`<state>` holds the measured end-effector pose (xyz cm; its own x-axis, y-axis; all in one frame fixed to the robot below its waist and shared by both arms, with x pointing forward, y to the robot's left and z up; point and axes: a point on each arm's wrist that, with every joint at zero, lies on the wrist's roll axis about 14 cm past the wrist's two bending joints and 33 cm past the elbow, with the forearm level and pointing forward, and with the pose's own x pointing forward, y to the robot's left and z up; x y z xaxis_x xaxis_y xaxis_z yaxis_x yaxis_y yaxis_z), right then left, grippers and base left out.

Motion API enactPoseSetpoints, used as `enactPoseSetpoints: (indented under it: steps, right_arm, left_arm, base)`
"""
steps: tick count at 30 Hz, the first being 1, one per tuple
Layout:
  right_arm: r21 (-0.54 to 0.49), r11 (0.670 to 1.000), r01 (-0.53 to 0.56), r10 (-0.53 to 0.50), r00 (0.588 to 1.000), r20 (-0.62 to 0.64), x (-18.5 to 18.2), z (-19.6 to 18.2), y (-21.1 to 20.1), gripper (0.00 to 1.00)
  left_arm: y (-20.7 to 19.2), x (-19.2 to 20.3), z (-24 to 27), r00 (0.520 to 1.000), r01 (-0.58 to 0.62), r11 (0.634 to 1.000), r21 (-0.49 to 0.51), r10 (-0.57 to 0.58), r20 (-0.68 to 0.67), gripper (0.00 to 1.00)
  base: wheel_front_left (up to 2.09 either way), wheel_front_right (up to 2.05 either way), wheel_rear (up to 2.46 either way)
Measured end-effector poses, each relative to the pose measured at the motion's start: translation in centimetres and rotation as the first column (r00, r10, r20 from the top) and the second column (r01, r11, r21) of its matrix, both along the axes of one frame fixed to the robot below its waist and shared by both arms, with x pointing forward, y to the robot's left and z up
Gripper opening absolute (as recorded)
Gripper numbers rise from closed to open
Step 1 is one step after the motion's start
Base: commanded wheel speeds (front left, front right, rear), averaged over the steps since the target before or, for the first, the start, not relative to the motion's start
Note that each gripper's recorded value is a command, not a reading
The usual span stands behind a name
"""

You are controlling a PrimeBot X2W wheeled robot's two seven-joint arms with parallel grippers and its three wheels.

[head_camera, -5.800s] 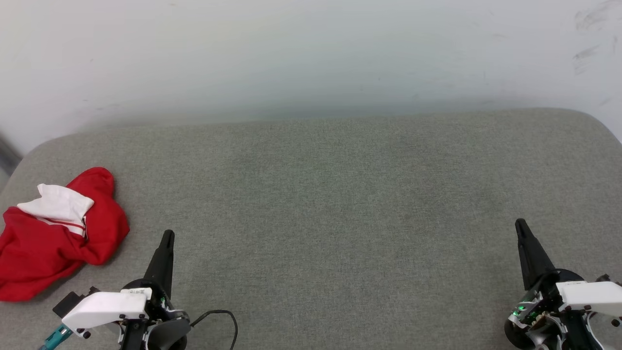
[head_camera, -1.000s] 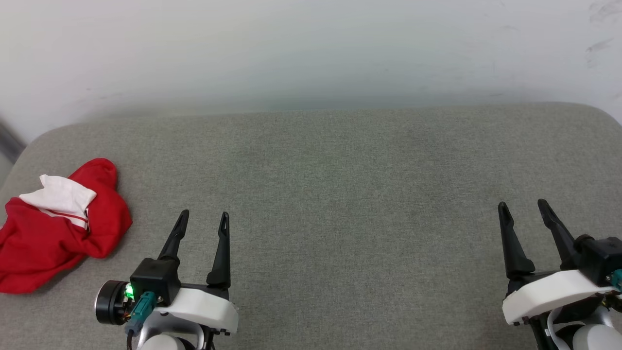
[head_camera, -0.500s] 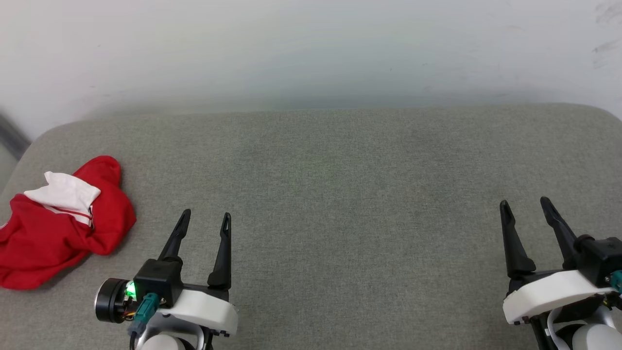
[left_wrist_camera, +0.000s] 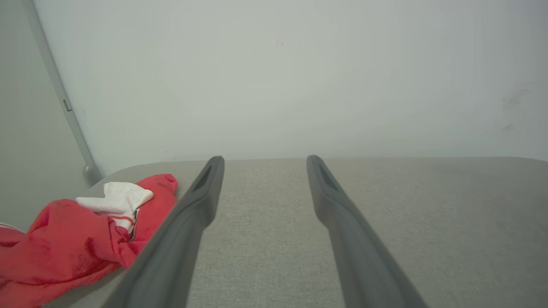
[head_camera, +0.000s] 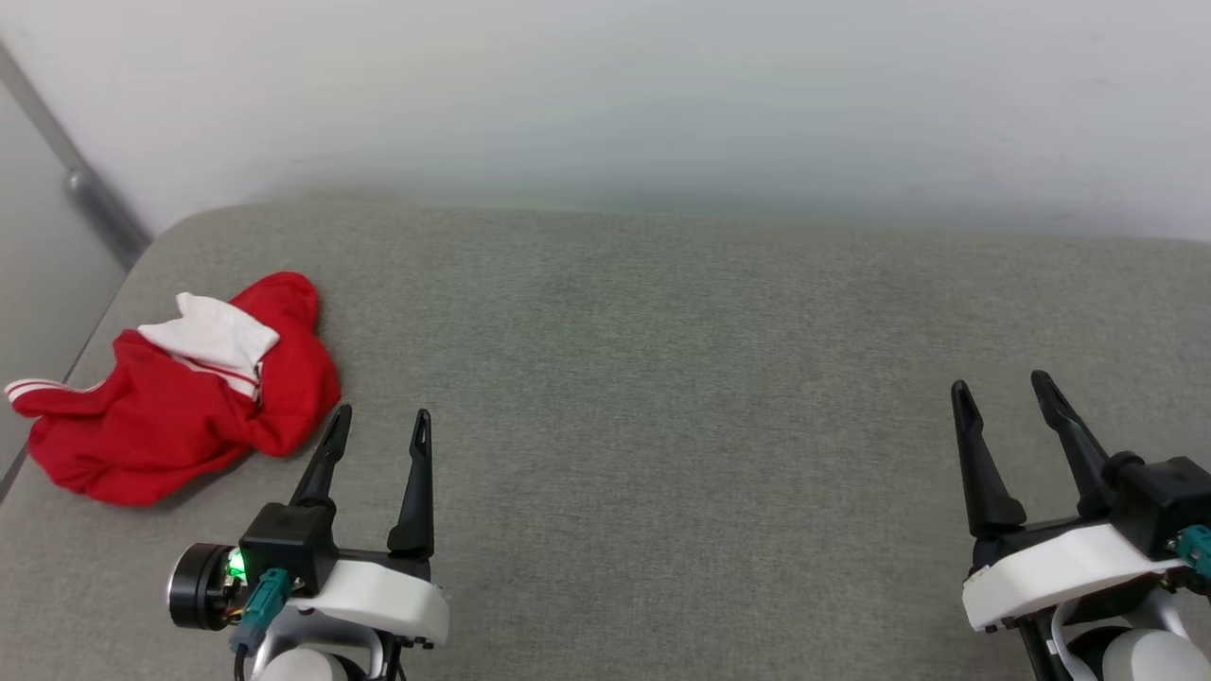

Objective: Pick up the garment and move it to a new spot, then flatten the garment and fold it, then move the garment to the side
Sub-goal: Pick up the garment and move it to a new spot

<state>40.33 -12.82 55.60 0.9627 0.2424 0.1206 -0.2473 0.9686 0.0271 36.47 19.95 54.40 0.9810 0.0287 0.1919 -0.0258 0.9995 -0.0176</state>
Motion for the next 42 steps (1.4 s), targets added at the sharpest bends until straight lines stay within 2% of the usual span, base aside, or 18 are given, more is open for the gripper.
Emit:
enactPoseSetpoints:
  steps: [9, 24, 35, 42]
  right_arm:
    - [-0.003, 0.988, -0.154, 0.154, 0.988, 0.009, 1.0, 0.5, 5.3, 1.00]
    - [-0.007, 0.933, -0.360, 0.360, 0.933, 0.019, 1.2, 0.6, 13.2, 1.00]
    - [-0.033, 0.916, -0.401, 0.402, 0.915, 0.032, 1.2, 0.6, 15.0, 1.00]
    - [-0.048, 0.914, -0.402, 0.403, 0.915, 0.020, 1.8, 0.1, 14.9, 1.00]
  left_arm:
    - [4.8, -2.9, 0.2, 0.988, -0.155, 0.988, 0.020, 0.155, 0.003, 1.00]
    - [11.0, -9.3, -0.3, 0.927, -0.374, 0.927, 0.013, 0.374, -0.013, 1.00]
    - [12.2, -10.9, -0.3, 0.907, -0.420, 0.907, 0.020, 0.420, -0.017, 1.00]
    - [12.3, -9.0, 0.0, 0.918, -0.395, 0.918, 0.042, 0.396, -0.019, 1.00]
  base:
    - [0.00, 0.00, 0.00]
    - [0.00, 0.00, 0.00]
    - [0.00, 0.00, 0.00]
    - [0.00, 0.00, 0.00]
